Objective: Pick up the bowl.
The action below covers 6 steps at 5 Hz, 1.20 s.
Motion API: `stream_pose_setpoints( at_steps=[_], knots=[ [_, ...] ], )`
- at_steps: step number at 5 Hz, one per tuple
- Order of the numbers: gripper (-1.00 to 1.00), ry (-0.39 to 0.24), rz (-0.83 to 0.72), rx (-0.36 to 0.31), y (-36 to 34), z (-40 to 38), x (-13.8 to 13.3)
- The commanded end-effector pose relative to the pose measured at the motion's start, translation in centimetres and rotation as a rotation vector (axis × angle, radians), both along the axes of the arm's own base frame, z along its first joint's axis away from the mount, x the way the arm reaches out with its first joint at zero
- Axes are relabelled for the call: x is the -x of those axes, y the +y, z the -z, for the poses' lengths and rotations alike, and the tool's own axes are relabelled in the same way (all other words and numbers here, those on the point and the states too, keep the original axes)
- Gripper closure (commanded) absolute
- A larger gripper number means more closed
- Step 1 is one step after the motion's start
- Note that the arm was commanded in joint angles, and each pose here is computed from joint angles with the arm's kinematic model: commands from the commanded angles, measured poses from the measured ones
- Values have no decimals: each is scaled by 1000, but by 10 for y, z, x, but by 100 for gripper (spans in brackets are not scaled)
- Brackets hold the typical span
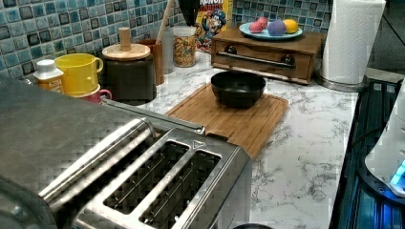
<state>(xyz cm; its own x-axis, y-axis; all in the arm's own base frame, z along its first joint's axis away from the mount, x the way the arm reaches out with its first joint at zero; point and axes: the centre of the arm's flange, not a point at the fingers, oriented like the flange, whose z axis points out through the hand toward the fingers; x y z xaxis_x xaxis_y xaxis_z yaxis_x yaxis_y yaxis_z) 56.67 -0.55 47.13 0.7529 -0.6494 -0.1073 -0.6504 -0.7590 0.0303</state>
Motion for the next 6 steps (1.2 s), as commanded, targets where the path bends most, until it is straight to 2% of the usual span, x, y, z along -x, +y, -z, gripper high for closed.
stream_pose_setpoints(
  at_steps=[1,4,5,6],
  knots=[
    [100,-3,7,-1,-5,0,0],
    [100,5,61,66,-94,41,43],
    [100,-9,120,64,-129,38,53],
    [0,-12,145,49,-152,41,64]
  ],
)
